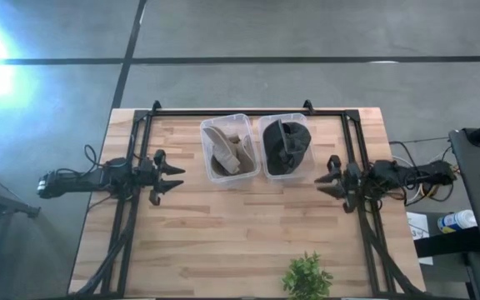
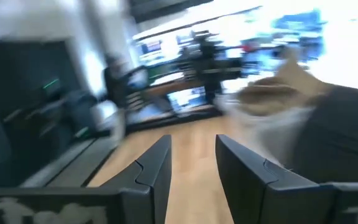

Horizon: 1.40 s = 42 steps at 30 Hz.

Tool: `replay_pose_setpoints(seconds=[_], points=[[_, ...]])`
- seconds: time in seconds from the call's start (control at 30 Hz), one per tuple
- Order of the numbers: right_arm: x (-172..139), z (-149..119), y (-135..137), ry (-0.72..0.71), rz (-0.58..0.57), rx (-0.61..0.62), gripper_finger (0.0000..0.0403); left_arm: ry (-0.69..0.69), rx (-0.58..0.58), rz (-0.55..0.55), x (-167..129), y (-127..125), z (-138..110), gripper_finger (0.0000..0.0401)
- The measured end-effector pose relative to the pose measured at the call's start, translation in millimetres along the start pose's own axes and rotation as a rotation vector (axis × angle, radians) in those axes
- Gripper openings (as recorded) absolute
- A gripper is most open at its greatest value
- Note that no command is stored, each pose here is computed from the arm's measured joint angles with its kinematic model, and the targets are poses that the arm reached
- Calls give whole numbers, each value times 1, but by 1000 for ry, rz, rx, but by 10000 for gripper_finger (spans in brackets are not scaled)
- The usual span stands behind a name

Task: Pick & Place hat
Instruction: Return to Home Position

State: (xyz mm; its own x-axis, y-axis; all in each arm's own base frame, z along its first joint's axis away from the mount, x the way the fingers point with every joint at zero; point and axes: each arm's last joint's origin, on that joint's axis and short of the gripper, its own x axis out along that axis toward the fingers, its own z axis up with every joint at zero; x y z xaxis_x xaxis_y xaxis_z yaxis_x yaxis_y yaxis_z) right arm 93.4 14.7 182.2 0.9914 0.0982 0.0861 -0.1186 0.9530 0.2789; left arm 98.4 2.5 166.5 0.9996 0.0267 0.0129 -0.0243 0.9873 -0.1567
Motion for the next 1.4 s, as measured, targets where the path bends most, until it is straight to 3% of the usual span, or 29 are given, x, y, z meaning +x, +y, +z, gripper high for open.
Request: replay_pose_setpoints(seconds=[0.13,0.5,0.73,1.0,1.4], points=[[0,0,1,36,142,-83,121,1,0,0,0,0,0,174],[2,-10,-12,46,-34,-82,121,1,0,0,0,0,0,174],[2,-10,-12,46,-31,-183,121,1,0,-1,0,0,0,174],[3,-14,-13,89,-43,-107,121,2,0,-1,0,0,0,174],[3,-14,-13,93,-44,-104,121,2,0,-1,0,0,0,174]])
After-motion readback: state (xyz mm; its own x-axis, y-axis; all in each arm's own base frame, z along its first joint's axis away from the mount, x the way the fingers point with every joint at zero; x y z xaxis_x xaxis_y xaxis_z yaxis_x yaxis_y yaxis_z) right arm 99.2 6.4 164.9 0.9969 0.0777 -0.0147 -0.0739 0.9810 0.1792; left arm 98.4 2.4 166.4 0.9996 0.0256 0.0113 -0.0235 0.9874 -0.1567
